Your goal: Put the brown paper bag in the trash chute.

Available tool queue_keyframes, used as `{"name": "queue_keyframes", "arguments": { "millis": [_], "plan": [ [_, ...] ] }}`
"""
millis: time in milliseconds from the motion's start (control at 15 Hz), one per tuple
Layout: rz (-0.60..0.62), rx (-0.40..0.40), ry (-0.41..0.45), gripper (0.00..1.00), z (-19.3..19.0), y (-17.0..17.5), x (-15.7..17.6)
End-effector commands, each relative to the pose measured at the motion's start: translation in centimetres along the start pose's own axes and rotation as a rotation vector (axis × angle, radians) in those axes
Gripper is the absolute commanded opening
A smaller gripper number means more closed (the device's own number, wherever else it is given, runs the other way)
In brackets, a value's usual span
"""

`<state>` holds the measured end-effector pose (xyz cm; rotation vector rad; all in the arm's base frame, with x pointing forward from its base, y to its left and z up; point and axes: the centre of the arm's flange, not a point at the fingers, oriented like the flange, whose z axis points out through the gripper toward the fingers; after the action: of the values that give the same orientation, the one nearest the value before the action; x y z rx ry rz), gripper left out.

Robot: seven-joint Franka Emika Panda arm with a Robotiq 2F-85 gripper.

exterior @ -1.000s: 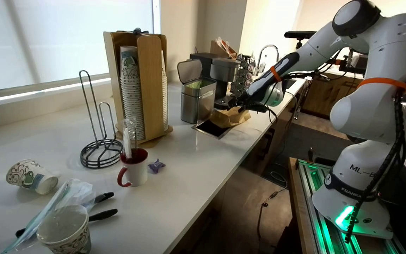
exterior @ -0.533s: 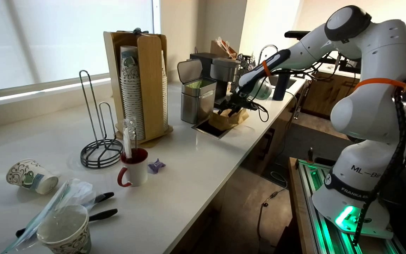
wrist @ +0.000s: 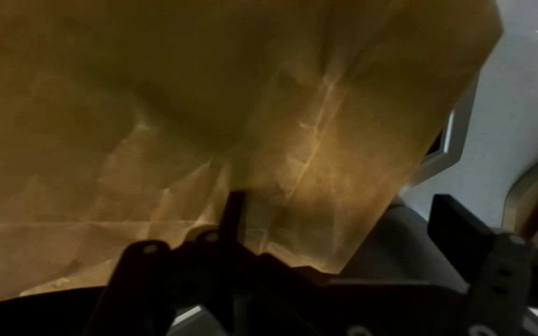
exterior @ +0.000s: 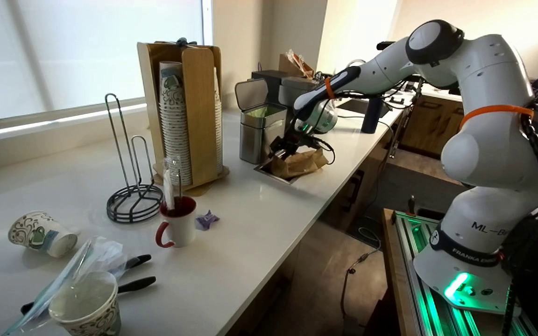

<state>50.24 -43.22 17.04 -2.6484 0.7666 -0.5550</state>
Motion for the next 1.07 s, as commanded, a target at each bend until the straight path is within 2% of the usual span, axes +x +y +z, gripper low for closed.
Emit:
{"name": "queue_keyframes", "arguments": {
  "millis": [0, 267, 467, 600, 800, 1000],
  "plan": [
    [-0.046, -0.032, -0.034, 1.0, 3.8, 0.2, 0.5],
    [-0.028, -0.099, -0.068, 1.0, 6.8, 1.5, -1.5],
    [0.0, -0.144, -0.049, 1.0, 8.0, 2.3, -2.0],
    [0.023, -0.168, -0.005, 1.0, 8.8, 3.1, -2.0],
    [0.06, -0.156, 0.109, 1.0, 7.1, 3.5, -1.2],
    [0.065, -0.101, 0.129, 1.0, 3.5, 3.0, -1.8]
  ]
}}
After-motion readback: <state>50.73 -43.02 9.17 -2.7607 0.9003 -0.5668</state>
